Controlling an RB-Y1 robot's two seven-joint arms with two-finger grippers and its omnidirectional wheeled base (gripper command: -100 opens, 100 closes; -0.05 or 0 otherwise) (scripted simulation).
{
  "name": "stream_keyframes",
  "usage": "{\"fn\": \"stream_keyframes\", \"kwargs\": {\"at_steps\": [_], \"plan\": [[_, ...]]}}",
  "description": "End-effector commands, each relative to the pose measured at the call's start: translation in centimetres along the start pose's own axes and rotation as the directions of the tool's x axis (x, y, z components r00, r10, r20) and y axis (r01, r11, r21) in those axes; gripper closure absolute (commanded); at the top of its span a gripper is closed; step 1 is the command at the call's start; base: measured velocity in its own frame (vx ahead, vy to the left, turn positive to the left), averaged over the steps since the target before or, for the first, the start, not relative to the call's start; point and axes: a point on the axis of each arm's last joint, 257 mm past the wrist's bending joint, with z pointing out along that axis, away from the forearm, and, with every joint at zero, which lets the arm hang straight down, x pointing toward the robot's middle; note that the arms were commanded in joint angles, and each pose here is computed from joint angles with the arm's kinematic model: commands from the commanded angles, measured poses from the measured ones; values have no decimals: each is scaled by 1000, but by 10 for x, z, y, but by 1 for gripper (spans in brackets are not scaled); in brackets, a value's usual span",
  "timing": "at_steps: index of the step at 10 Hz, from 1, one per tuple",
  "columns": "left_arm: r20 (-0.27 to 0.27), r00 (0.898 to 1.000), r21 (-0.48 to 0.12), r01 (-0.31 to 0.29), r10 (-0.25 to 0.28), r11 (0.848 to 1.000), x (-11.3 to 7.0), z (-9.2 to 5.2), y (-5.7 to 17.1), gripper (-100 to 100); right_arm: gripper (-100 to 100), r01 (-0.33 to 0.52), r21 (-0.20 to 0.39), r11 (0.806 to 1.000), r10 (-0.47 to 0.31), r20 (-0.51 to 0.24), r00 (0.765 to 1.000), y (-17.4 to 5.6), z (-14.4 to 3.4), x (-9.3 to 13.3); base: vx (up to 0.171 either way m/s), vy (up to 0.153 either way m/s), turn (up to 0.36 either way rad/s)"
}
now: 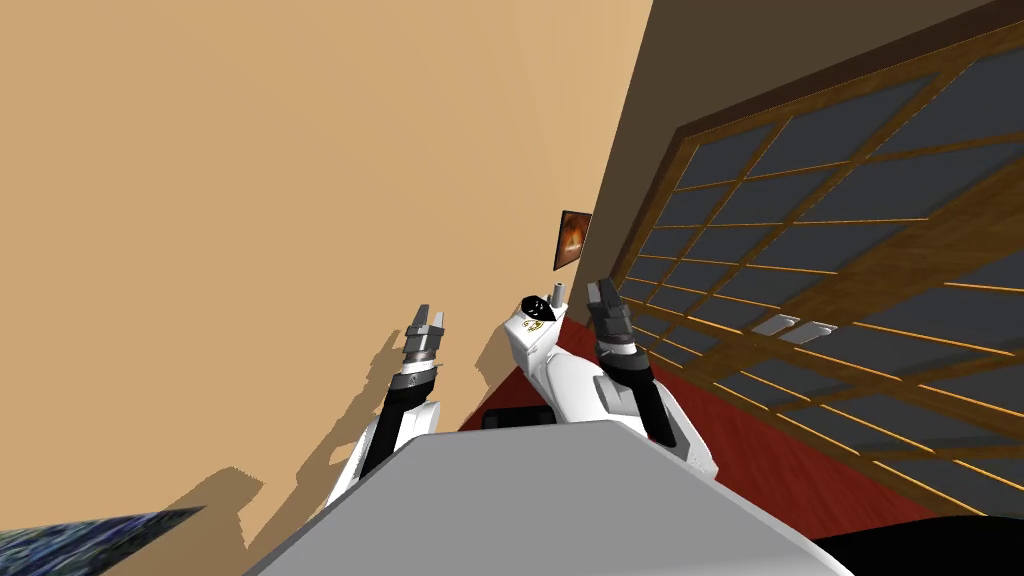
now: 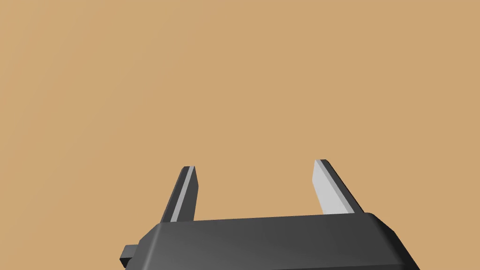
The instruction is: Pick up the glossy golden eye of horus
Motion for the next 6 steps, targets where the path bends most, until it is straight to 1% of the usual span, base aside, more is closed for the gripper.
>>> {"fn": "stream_keyframes", "kwargs": {"at_steps": [1,2,3,4,5,6], "plan": [[0,1000,0,0,0,1000,0,0,0,0,-100,30,-71,997,-35,-66,997,10,2,15,29,-36,185],[0,1000,0,0,0,1000,0,0,0,0,-100,40,-74,996,-45,-72,996,10,2,17,21,-33,58],[0,1000,0,0,0,1000,0,0,0,0,-100,58,-123,991,-72,-112,991,16,3,28,18,-24,121],[0,1000,0,0,0,1000,0,0,0,0,-100,64,-125,990,-79,-115,990,16,3,29,15,-20,76],[0,1000,0,0,0,1000,0,0,0,0,-100,79,-177,981,-107,-154,982,21,3,41,17,-21,132],[0,1000,0,0,0,1000,0,0,0,0,-100,87,-180,980,-117,-159,980,21,3,43,14,-24,87]]}}
